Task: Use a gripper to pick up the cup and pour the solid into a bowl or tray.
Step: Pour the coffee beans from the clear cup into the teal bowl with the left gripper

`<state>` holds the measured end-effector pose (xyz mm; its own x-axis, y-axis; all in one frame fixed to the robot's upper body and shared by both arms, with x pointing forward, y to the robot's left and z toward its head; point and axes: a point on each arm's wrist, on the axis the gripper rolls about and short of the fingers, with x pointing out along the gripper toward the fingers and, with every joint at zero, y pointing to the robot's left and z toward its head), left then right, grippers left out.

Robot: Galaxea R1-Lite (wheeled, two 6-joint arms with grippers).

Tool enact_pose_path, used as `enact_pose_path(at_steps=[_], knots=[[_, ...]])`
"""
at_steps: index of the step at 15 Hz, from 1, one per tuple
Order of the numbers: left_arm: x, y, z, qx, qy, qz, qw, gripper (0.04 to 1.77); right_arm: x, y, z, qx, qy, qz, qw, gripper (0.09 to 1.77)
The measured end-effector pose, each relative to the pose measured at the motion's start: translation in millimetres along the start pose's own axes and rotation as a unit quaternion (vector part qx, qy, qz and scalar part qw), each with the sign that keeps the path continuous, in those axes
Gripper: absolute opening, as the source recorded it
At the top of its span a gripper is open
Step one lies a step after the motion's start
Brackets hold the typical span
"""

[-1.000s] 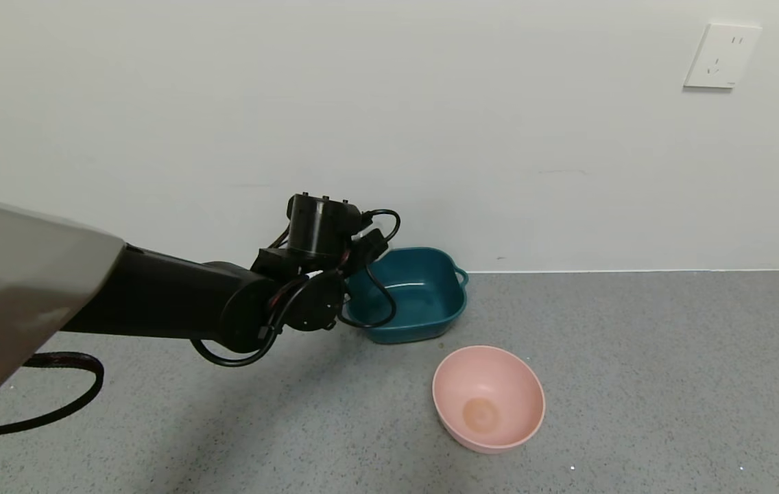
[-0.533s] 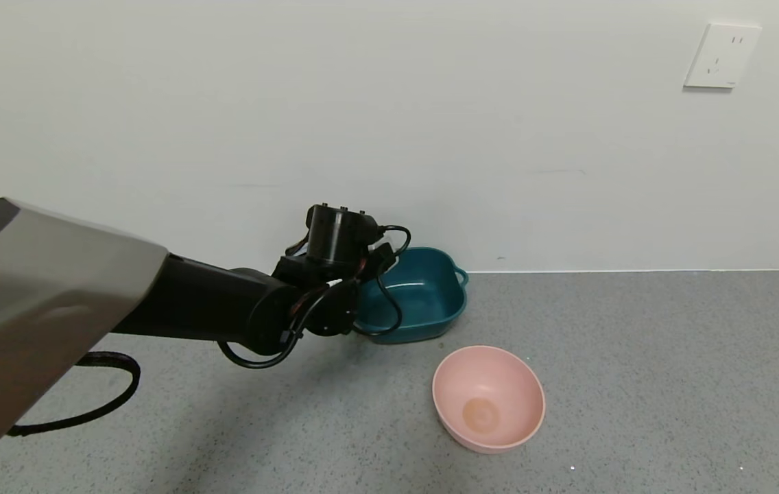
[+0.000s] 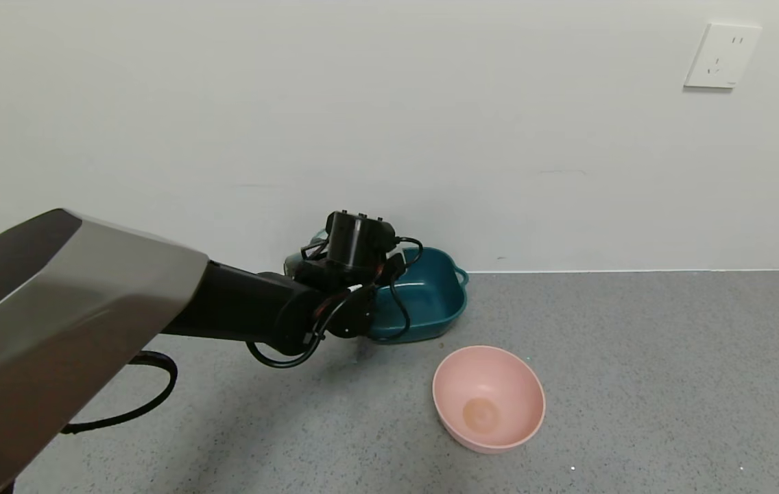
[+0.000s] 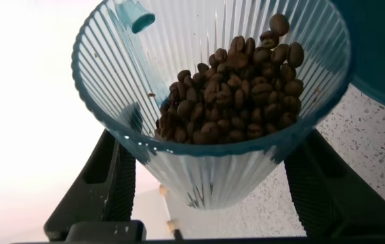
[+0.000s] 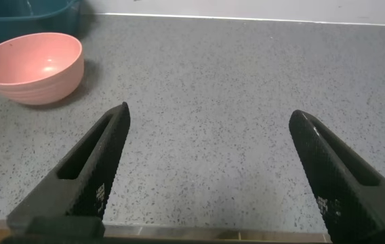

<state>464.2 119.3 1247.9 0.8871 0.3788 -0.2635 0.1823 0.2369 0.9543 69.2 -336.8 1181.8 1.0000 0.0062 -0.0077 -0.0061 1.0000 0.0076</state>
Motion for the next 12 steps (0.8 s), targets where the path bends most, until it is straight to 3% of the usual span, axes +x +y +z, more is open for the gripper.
enact_pose_path(at_steps=[12], knots=[[1.3,-16.8,13.7,0.095,0.038,0.02,0.9946,1.28,0.0,0.0,-0.2,0.0,0.001,0.0,1.0,1.71]])
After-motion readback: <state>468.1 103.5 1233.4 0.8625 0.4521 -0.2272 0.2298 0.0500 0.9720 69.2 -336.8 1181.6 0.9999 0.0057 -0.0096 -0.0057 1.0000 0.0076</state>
